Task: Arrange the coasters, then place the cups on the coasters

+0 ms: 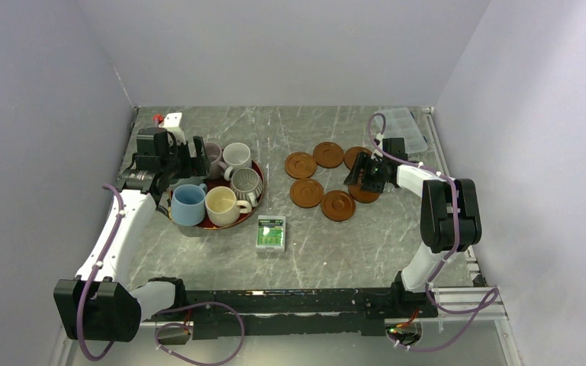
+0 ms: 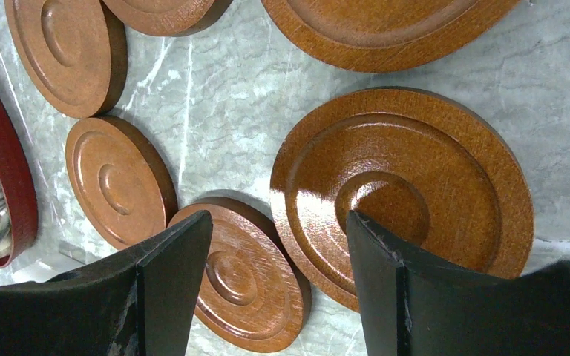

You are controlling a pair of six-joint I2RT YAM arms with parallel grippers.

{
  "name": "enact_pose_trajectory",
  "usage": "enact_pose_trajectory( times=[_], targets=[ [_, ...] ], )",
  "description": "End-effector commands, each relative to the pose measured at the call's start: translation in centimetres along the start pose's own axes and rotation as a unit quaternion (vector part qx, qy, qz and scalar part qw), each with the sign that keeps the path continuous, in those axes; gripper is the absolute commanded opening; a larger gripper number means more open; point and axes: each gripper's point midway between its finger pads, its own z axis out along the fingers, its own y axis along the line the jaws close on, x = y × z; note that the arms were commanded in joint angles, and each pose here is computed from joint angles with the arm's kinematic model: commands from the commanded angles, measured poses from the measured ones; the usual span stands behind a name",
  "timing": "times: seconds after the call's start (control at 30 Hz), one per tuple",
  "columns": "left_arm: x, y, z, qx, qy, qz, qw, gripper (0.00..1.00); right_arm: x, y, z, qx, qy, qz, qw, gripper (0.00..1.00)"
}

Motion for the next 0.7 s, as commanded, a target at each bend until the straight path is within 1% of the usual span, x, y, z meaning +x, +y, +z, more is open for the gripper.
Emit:
enact_pose_trajectory(
  times=[0.0,0.67],
  targets=[
    [-2.05,-0.77,-0.45,0.014,-0.033,0.003,0.999,0.93,1.48,0.39,0.19,-0.013,0.02,0.011,1.0,0.71],
    [-2.04,-0.85,-0.39,0.016,-0.032,0.002,0.999,0.93,0.64,1.05,0.86,-0.031,0.01,0.013,0.999,0.71]
  ],
)
